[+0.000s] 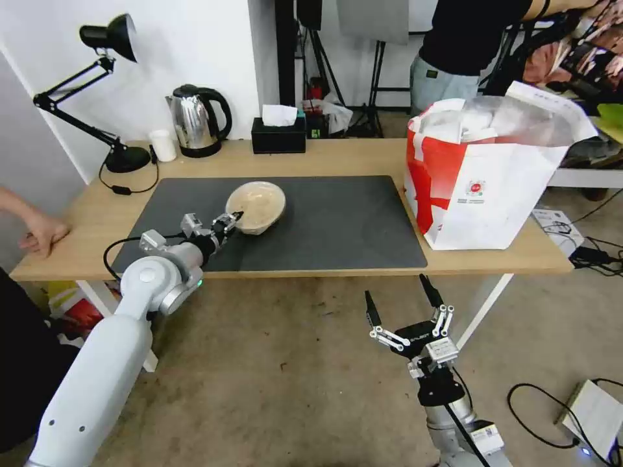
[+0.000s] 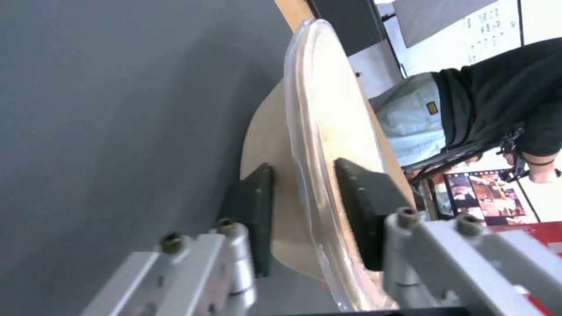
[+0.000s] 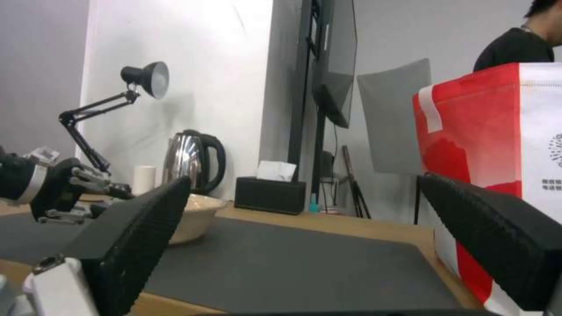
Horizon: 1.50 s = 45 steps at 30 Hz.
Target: Pick up the trash from the table and place it into the takeout bag.
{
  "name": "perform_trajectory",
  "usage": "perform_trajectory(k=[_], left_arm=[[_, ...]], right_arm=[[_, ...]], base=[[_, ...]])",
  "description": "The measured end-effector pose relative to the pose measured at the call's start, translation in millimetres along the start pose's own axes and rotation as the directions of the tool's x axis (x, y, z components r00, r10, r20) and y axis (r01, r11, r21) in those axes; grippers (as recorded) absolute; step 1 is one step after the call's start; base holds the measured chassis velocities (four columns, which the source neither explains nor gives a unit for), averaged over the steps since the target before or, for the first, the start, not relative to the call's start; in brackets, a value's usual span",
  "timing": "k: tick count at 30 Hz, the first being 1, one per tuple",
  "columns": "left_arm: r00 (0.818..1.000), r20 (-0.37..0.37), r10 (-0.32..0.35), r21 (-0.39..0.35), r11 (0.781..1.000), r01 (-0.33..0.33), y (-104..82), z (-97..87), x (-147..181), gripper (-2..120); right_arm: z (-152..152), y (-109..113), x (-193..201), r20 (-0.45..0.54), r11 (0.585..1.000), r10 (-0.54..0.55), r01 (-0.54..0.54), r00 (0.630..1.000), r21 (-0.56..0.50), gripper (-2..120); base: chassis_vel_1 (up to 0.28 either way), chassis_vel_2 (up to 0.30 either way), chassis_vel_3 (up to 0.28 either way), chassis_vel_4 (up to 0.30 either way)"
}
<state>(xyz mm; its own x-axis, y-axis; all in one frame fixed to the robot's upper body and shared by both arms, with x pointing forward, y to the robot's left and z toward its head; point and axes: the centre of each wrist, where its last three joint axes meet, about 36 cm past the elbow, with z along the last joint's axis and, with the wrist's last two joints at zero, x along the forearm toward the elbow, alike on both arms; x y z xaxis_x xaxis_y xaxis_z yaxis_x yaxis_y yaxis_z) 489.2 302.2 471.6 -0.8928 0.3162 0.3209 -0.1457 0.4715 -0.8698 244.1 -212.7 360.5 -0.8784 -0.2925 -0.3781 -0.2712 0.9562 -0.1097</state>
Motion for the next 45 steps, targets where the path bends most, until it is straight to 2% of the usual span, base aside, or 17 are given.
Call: perform_trajectory(k=[4, 7, 25, 36, 39, 40, 44, 45], left_arm=[[1.000, 0.011, -0.001, -0.007, 1.000, 0.001, 0.4, -2.1, 3.9, 5], [1.000, 0.017, -0.001, -0.009, 1.000, 0.001, 1.0, -3.9, 5.7, 1], [0.999, 0.042, -0.004, -0.007, 1.000, 0.004, 10.8, -3.9, 11.7, 1], [0.994, 0.075, 0.081, -0.019, 0.997, -0.079, -16.2, -11.0, 32.3, 1], [0.987, 0.084, 0.134, -0.030, 0.991, -0.131, -32.4, -17.4, 41.6, 1], [0.987, 0.084, 0.134, -0.030, 0.991, -0.131, -32.4, -17.4, 41.6, 1], [0.965, 0.091, 0.246, -0.075, 0.968, -0.240, -59.9, -26.8, 54.4, 1], [0.965, 0.091, 0.246, -0.075, 0.968, -0.240, -59.9, -26.8, 54.4, 1]], right_arm=[[0.0, 0.0, 0.0, 0.000, 1.000, 0.000, 0.000, 1.000, 0.000, 100], [0.0, 0.0, 0.0, 0.000, 1.000, 0.000, 0.000, 1.000, 0.000, 100], [0.0, 0.0, 0.0, 0.000, 1.000, 0.000, 0.000, 1.000, 0.000, 100], [0.0, 0.0, 0.0, 0.000, 1.000, 0.000, 0.000, 1.000, 0.000, 100], [0.0, 0.0, 0.0, 0.000, 1.000, 0.000, 0.000, 1.000, 0.000, 100], [0.0, 0.0, 0.0, 0.000, 1.000, 0.000, 0.000, 1.000, 0.000, 100], [0.0, 0.0, 0.0, 0.000, 1.000, 0.000, 0.000, 1.000, 0.000, 100], [0.0, 0.0, 0.0, 0.000, 1.000, 0.000, 0.000, 1.000, 0.000, 100]], base=[[0.000, 0.000, 0.000, 0.000], [0.000, 0.000, 0.000, 0.000], [0.000, 0.000, 0.000, 0.000], [0.000, 0.000, 0.000, 0.000], [0.000, 0.000, 0.000, 0.000], [0.000, 0.000, 0.000, 0.000], [0.000, 0.000, 0.000, 0.000], [0.000, 0.000, 0.000, 0.000]])
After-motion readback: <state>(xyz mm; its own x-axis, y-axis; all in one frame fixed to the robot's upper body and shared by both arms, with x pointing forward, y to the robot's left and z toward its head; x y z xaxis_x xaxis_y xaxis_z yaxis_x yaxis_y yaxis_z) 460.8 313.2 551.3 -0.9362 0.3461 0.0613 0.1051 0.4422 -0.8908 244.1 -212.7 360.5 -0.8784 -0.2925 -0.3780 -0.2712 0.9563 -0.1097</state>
